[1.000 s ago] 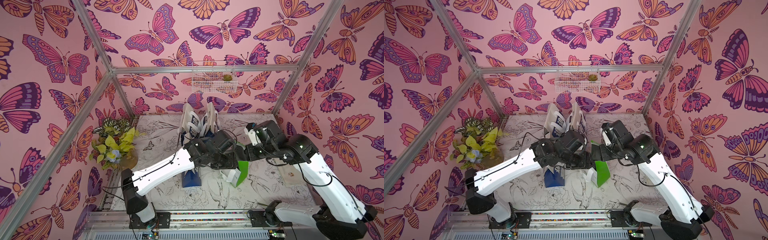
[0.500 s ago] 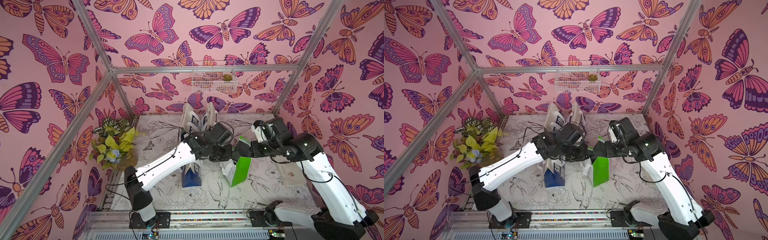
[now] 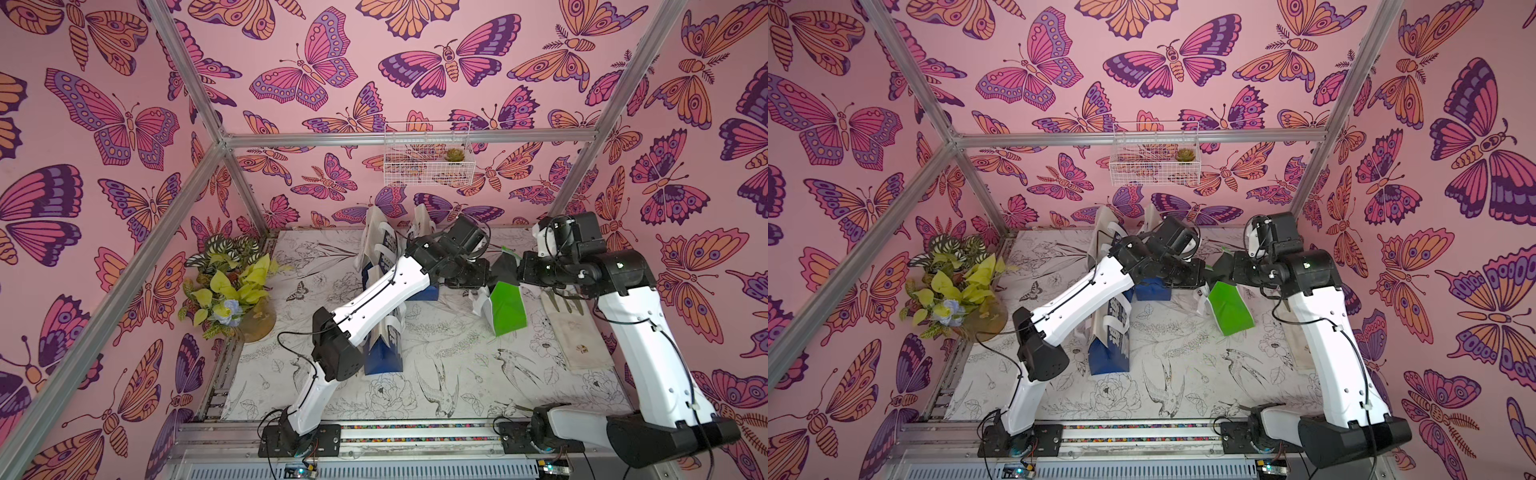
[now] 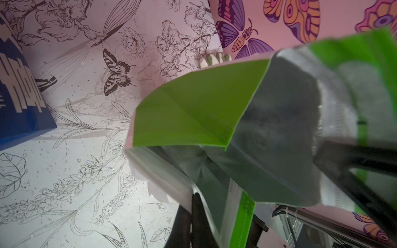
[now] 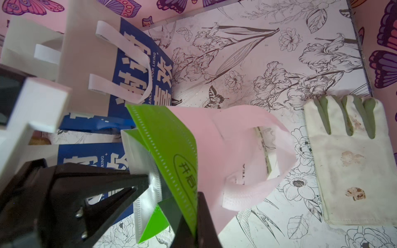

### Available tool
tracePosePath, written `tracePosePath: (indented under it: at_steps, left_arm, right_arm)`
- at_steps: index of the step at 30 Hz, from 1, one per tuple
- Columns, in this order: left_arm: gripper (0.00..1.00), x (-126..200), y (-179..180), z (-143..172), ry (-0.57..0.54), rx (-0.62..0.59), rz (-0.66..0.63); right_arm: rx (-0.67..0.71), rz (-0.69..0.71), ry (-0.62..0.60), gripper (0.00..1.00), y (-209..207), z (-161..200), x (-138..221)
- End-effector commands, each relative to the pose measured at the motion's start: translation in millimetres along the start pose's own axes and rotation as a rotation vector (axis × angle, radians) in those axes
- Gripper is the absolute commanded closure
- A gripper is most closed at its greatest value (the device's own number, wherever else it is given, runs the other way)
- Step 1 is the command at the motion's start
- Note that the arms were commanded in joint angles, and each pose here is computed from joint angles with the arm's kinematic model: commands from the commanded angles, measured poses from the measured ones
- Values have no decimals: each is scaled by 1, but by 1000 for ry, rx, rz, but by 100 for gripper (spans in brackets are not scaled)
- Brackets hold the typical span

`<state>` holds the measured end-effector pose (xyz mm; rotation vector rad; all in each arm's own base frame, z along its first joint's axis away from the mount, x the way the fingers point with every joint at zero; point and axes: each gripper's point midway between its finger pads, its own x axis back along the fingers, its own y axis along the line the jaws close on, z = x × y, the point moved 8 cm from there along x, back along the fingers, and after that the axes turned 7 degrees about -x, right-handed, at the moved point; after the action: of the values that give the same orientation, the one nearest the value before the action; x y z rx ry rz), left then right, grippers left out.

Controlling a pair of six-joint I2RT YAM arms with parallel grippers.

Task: Open the takeout bag
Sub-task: Move the takeout bag to the center of the board.

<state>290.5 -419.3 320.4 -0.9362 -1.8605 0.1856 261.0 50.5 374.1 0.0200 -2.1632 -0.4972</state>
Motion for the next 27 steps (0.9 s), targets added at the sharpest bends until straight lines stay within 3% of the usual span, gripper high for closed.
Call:
tracePosePath:
  at_steps: [1,3,6,9,12,17,23,27]
  left_arm:
    - [100,-2,7,-13,-31,-49,-5]
    - [94,-10,11,-16,-28,-41,7]
    - [64,-10,10,-16,-18,-24,25]
    - [56,9,-2,-13,-35,-50,38]
    - [55,48,-16,-7,-92,-89,27]
    - [64,104,-18,18,-124,-99,7]
    - [65,151,4,62,-162,-97,-58]
    - [65,164,23,86,-169,-63,-107]
  right_arm:
    - [-15,-53,-73,100,-1,-18,-10]
    - [-13,-58,-86,100,-1,-24,-13]
    - [-5,-33,-89,100,-2,-33,-19]
    - [-16,-11,-100,100,-6,-44,-22]
    - [-37,-12,-118,100,-13,-55,-22]
    - [-51,-34,-133,100,-21,-73,-25]
    - [-72,-75,-157,100,-23,-86,-28]
    - [-100,-81,-153,100,-29,-88,-35]
